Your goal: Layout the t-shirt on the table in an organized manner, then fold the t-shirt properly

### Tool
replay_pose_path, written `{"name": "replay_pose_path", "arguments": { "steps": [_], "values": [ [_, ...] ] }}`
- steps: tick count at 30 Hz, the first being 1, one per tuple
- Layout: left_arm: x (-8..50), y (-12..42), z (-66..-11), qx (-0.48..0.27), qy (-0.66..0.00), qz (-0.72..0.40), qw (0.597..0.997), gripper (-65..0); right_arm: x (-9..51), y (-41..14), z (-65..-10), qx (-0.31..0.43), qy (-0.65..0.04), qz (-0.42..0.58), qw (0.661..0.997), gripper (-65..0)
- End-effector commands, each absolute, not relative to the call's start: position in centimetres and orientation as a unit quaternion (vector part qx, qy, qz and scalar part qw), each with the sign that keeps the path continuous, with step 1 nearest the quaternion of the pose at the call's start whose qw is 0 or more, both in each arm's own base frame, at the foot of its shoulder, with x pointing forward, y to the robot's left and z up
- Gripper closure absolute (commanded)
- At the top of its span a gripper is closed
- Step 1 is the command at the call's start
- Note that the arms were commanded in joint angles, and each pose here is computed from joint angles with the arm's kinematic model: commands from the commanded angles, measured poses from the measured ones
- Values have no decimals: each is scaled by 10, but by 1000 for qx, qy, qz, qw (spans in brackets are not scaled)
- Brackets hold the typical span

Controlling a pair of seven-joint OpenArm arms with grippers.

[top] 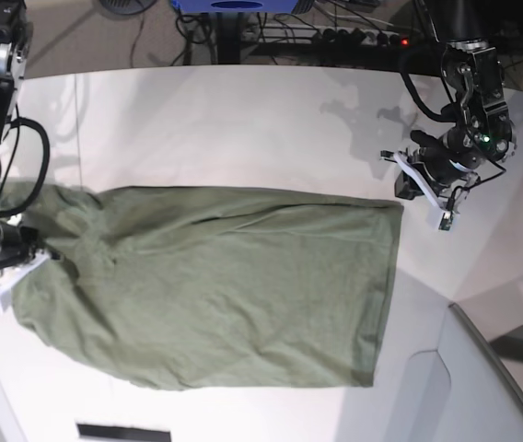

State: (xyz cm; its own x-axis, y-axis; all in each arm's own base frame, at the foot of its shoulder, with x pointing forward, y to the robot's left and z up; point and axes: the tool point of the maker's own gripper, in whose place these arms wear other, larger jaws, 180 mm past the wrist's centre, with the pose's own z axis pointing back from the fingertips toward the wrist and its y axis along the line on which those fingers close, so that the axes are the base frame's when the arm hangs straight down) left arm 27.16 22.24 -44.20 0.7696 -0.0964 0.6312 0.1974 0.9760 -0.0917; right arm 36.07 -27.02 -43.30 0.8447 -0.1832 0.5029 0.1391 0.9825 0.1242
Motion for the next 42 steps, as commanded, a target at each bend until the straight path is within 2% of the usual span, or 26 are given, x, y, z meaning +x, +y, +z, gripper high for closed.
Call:
{"name": "replay_pose_path", "arguments": {
  "steps": [1, 11, 13, 17, 18, 24, 25, 27, 30, 31, 39, 42],
  "values": [
    [282, 225, -430, -74, -352, -80, 930, 0, 376, -280, -418, 35, -291, -86, 952, -23],
    [282, 225, -430, -74, -352, -81, 930, 0, 389, -301, -438, 36, -294, -126, 947, -27],
    [282, 225, -430, -74, -352, -81, 930, 0, 392, -304, -440, 35, -294, -133, 946, -71],
    [282, 225, -430, -74, -352, -81, 930, 0, 394, -316, -437, 28, -294, -140, 945, -273],
    [282, 225, -430, -74, -352, -81, 930, 0, 395, -317, -436, 26, -296, -140, 945, -302],
    [282, 225, -430, -74, -352, -81, 930, 0, 398, -328, -429, 19, -301, -142, 943, -303],
    [282, 225, -430, -74, -352, -81, 930, 0, 398, -327, -429, 19, -301, -141, 943, -285],
    [282, 225, -430, -74, -352, -81, 930, 0, 398, -327, -429, 20, -301, -140, 943, -204],
    [282, 225, -430, -74, -352, -81, 930, 0, 397, -327, -429, 21, -299, -140, 944, -32],
    [282, 225, -430, -74, -352, -81, 930, 0, 397, -326, -430, 21, -299, -140, 944, 0],
    [282, 225, -431, -73, -351, -81, 930, 0, 397, -319, -432, 30, -297, -143, 944, -84],
    [282, 225, -431, -73, -351, -81, 930, 0, 394, -318, -435, 31, -286, -144, 947, -168]
  ]
}}
